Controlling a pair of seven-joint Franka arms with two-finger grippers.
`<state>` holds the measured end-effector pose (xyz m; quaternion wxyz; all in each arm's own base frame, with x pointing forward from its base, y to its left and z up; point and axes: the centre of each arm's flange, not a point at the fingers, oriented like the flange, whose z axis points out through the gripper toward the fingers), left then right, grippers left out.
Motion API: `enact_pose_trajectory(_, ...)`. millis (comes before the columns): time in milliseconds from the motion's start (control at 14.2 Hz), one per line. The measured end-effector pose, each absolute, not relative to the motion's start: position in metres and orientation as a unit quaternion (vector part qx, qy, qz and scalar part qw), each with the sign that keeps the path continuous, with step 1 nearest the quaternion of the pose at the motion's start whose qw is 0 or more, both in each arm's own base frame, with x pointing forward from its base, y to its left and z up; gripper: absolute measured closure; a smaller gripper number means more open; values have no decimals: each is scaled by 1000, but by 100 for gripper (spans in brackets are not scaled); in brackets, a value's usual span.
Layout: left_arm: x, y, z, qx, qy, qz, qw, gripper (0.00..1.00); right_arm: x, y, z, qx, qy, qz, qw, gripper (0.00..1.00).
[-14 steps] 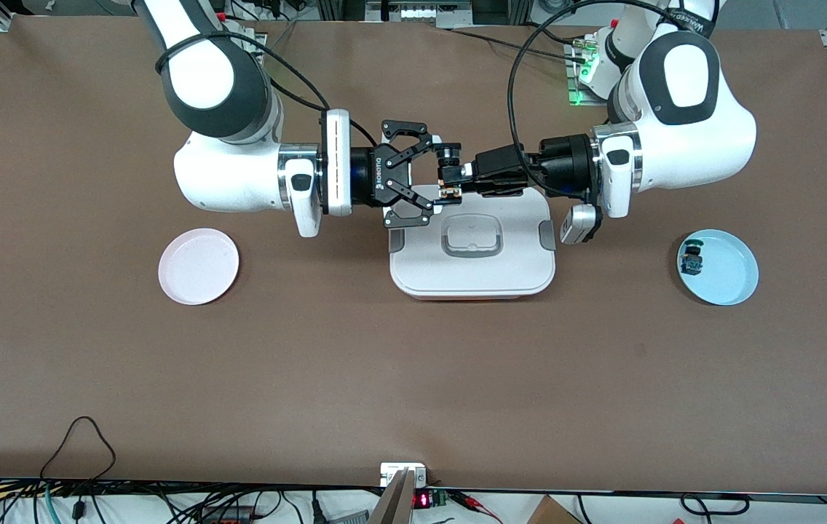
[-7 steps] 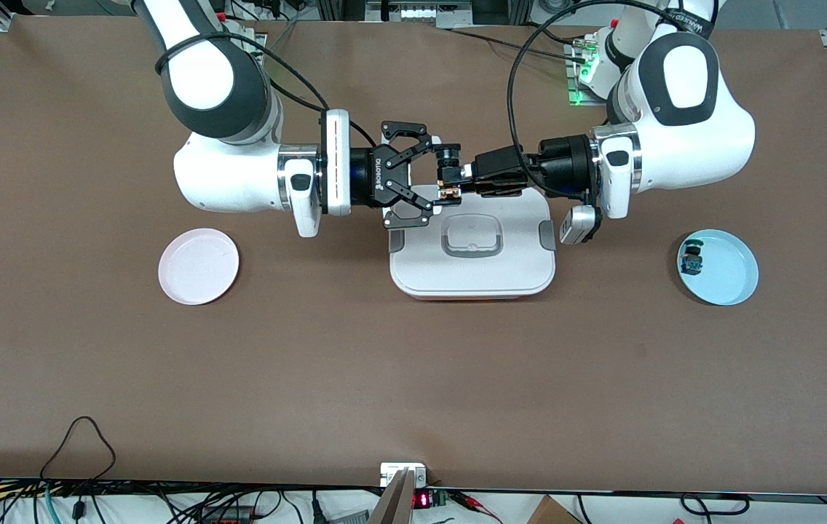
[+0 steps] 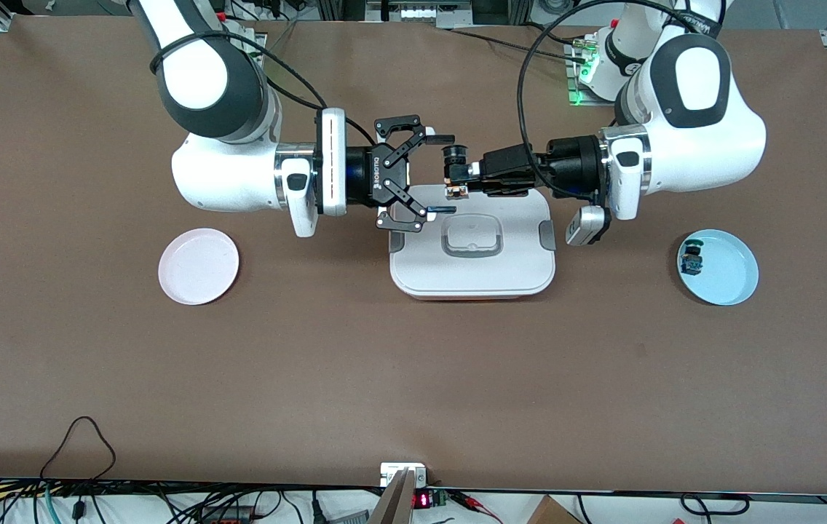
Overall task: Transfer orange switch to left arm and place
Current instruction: 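Carry the switch toward the blue plate while the right gripper withdraws, then lower the switch with the left gripper onto the light blue plate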
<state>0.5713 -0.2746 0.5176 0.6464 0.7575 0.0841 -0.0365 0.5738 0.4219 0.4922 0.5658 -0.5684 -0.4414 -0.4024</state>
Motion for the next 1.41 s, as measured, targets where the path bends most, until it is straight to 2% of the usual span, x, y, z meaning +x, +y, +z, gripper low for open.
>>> enact_pose_trajectory(211, 575, -260, 517, 779, 64, -28, 623, 58, 576, 419, 492, -570, -440, -404, 564, 0)
enact_pose_trajectory(422, 576, -252, 519, 822, 24, -11, 569, 58, 590, 392, 493, -565, -444, -405, 566, 0)
enact_pose_trajectory(914, 575, -208, 522, 912, -107, -13, 395, 58, 638, 243, 483, -583, -497, -366, 528, 0)
enact_pose_trajectory(1055, 574, -188, 519, 928, -166, -19, 332, 58, 642, 221, 478, -613, -486, -339, 522, 0)
enact_pose_trajectory(1406, 575, -102, 495, 923, -336, -51, 183, 58, 639, 193, 462, -721, -454, -205, 481, 0)
